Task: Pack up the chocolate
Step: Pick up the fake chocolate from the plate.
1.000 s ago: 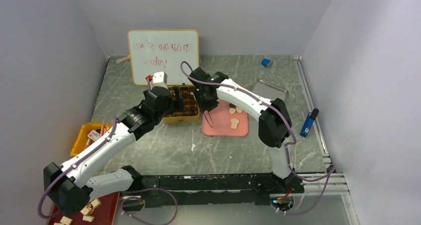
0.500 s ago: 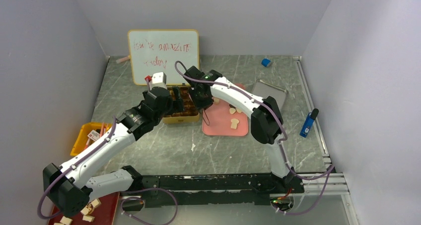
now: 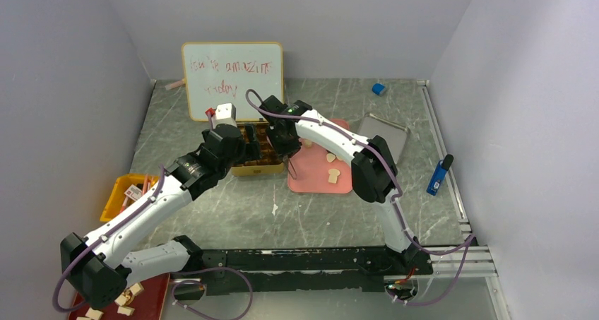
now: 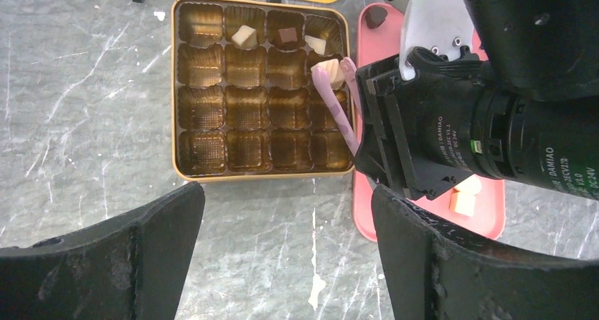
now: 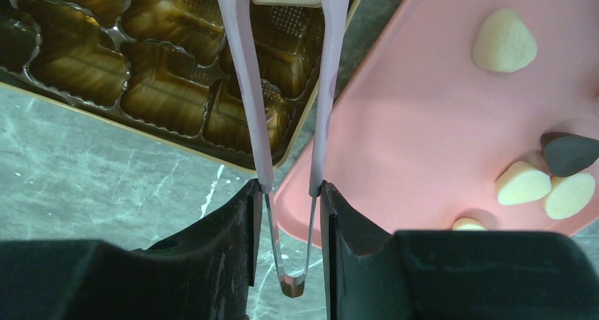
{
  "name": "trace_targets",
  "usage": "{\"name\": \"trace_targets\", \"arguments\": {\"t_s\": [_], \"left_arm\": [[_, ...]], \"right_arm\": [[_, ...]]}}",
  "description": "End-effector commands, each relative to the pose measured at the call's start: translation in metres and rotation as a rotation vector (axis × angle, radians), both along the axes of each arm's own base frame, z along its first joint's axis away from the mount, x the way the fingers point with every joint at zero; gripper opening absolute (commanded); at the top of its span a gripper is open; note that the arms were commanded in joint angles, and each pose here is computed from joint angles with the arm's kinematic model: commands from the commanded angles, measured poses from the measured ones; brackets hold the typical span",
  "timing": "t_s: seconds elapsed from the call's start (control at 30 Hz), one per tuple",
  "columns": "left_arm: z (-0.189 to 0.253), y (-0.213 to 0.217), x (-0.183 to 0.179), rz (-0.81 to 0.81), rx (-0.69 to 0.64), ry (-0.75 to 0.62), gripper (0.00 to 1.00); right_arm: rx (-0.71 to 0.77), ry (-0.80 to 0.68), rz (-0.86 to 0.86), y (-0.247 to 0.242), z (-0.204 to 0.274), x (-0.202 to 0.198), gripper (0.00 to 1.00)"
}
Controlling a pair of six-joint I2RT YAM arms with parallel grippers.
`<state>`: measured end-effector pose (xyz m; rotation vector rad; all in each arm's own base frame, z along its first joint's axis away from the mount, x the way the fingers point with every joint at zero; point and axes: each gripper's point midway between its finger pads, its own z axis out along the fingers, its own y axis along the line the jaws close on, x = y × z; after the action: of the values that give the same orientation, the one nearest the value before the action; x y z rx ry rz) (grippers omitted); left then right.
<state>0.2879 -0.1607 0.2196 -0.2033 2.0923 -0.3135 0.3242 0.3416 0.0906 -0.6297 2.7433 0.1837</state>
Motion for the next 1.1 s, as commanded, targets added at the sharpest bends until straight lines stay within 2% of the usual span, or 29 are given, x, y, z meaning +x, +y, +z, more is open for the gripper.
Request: {"name": "trace_targets", "arguments": {"t_s": [0.0,0.27,0.33,0.57,1.07], "left_arm": [[0.0182,0.0002,0.0026,0.016,-0.031,-0.043,0.93],[0.0171,-0.0014,0.0038,0.013,-0.031,-0.042,0.93],[0.0168,-0.0014,0.0041,0.014,-0.030,-0.040,0.93],[0.0161,-0.0022,0.0043,0.010,-0.027,-0.039,0.93],[0.0172,-0.0035,0.0048,0.004,-0.026,-0.039,0.93]], "right_arm": [[0.041,-0.035,0.018,0.0103,0.0174,0.0062,0.10],[0.040,-0.041,0.017,0.0107,0.0178,0.0080,0.24],[0.039,-0.040,0.018,0.0107,0.0170,0.0076,0.31],[0.045,-0.046,0.017,0.0115,0.0179,0.0098,0.36],[0.055,-0.055,0.015,0.0117,0.0216,0.0129,0.38]]}}
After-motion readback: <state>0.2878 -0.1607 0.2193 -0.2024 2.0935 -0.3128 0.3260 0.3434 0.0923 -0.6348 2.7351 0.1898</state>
